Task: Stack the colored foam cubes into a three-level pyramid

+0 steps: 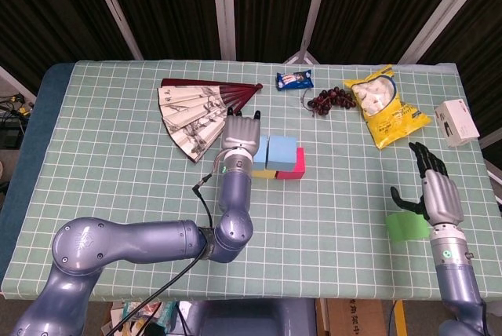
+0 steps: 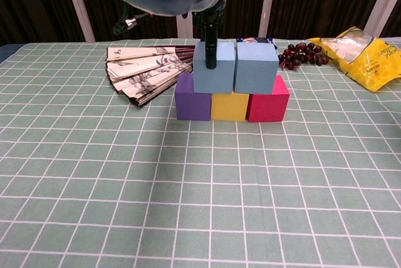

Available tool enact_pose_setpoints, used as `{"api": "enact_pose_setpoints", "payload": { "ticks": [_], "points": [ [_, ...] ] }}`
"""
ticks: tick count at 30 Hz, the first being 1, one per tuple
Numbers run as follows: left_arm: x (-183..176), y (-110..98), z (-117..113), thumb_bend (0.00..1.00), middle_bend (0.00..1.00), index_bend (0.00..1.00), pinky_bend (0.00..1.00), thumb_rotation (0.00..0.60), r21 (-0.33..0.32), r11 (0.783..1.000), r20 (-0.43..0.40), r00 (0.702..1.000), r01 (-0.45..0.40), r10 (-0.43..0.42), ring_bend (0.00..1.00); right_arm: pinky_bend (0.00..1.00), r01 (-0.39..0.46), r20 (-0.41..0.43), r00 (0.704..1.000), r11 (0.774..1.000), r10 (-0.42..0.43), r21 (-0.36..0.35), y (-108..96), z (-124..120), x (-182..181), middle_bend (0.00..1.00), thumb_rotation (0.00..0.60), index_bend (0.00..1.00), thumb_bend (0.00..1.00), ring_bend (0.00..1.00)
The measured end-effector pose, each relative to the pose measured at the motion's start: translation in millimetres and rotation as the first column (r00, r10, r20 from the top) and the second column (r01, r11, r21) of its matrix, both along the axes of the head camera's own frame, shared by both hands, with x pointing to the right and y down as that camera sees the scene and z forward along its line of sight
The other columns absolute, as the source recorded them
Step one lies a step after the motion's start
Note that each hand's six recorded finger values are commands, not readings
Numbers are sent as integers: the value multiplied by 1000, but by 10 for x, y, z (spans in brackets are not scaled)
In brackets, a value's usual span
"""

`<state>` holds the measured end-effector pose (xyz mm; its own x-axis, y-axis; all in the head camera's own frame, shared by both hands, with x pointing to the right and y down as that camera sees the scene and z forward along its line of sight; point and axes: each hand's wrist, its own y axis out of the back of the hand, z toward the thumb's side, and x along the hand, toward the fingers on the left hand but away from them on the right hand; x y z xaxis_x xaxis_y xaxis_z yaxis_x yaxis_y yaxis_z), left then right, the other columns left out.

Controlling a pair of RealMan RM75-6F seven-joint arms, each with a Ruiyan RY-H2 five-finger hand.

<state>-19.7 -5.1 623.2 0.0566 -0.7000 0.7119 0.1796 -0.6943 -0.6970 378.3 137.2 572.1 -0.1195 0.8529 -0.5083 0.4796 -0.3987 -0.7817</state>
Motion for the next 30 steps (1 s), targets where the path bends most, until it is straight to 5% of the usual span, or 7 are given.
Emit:
{"api": "enact_pose_setpoints", "payload": {
  "ticks": [30],
  "points": [
    [2, 5, 18, 352, 453, 0, 33, 600, 0, 1000, -3, 1000, 2, -2, 116, 0, 2, -2, 1000, 1000, -2, -4, 9, 14, 0, 0, 600, 0, 377, 0]
  ]
}}
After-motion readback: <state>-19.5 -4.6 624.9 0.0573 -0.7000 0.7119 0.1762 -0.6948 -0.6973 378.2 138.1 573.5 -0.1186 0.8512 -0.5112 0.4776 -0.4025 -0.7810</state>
